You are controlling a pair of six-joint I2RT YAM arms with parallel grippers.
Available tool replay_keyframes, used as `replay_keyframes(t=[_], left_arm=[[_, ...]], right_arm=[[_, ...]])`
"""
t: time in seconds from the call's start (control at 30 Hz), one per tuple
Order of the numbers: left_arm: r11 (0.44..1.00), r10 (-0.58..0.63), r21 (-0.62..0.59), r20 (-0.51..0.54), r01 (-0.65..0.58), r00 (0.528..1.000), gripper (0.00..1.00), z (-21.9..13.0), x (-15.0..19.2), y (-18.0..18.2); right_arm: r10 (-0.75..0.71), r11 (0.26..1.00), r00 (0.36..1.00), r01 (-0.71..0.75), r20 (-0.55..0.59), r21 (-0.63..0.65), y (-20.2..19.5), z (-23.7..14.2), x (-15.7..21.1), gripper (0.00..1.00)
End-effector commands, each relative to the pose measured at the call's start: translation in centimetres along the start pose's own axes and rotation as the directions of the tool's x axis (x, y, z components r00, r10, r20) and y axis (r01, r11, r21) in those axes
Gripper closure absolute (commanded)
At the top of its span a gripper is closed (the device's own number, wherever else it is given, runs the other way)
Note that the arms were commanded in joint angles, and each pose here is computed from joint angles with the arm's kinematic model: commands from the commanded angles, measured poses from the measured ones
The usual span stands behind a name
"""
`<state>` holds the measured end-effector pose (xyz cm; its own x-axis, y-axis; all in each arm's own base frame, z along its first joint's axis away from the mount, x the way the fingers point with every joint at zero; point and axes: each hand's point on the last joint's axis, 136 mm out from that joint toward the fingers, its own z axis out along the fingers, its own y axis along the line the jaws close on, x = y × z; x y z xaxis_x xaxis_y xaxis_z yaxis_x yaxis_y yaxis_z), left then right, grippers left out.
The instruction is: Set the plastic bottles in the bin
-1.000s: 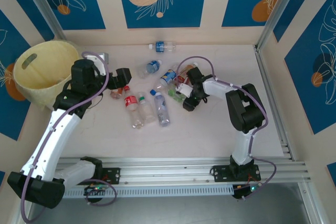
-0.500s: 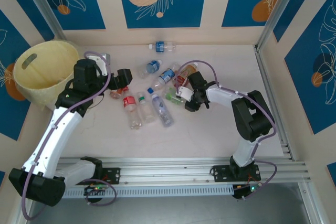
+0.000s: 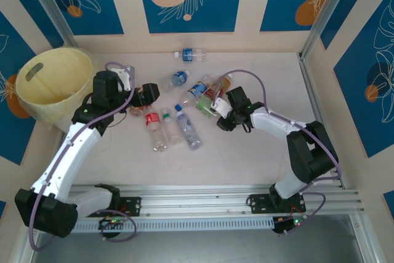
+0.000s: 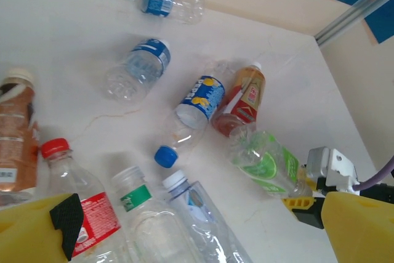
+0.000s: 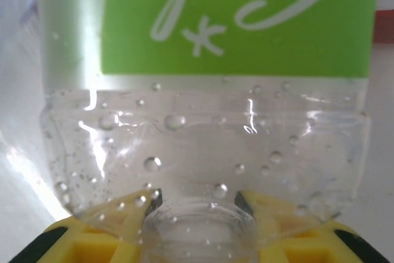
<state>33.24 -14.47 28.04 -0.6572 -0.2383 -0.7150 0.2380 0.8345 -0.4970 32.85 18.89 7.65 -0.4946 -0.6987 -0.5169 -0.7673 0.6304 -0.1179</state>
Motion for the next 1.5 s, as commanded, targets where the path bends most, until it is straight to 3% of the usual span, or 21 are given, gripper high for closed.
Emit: replay_keyframes(t=[0.0, 0.13, 0.3, 0.5, 0.6, 0.83, 0.97, 1.2, 1.37, 1.47], left_arm=[[0.990, -0.061, 0.126, -0.013, 0.062, 0.998, 0.00, 1.5, 0.6, -1.7], [0.974, -0.108, 0.198, -0.044, 0.114, 0.993, 0.00, 3.3, 1.4, -2.5], [0.949, -0.090, 0.294, -0.091, 0.113, 0.992, 0.00, 5.5, 2.7, -5.4], [0.913, -0.058, 0.392, -0.153, 0.114, 0.987, 0.00, 8.0, 4.6, -9.0], [0.911, -0.028, 0.401, -0.175, 0.097, 0.984, 0.00, 9.0, 5.6, -10.5], [0.944, -0.033, 0.323, -0.131, 0.075, 0.991, 0.00, 11.4, 6.4, -11.0], [0.975, -0.071, 0.198, -0.160, 0.103, 0.985, 0.00, 13.1, 6.8, -9.1], [0.989, -0.060, 0.120, -0.180, 0.082, 0.982, 0.08, 15.3, 7.7, -7.8], [0.990, 0.014, 0.140, -0.225, 0.018, 0.974, 0.24, 15.9, 8.5, -8.6], [0.990, 0.025, 0.142, -0.240, 0.010, 0.970, 0.40, 15.9, 8.9, -8.6]], right_arm=[[0.171, 0.985, 0.979, -0.172, 0.111, -0.004, 0.6, -2.4, -2.1, 1.00], [0.291, 0.956, 0.926, -0.288, 0.240, -0.051, 1.9, -4.5, -3.8, 1.00], [0.492, 0.871, 0.794, -0.437, 0.358, -0.226, 3.4, -5.8, -5.8, 1.00], [0.615, 0.787, 0.699, -0.516, 0.365, -0.337, 4.4, -5.1, -6.9, 1.00], [0.621, 0.775, 0.704, -0.489, 0.344, -0.400, 5.6, -4.9, -7.7, 1.00], [0.581, 0.798, 0.738, -0.434, 0.344, -0.418, 7.8, -4.3, -9.4, 1.00], [0.597, 0.775, 0.725, -0.408, 0.345, -0.482, 9.1, -4.7, -10.0, 1.00], [0.563, 0.784, 0.748, -0.349, 0.352, -0.513, 10.7, -5.4, -10.6, 1.00], [0.533, 0.786, 0.781, -0.313, 0.326, -0.533, 11.5, -5.4, -11.0, 1.00], [0.533, 0.786, 0.784, -0.320, 0.318, -0.529, 11.4, -5.2, -11.2, 0.87]])
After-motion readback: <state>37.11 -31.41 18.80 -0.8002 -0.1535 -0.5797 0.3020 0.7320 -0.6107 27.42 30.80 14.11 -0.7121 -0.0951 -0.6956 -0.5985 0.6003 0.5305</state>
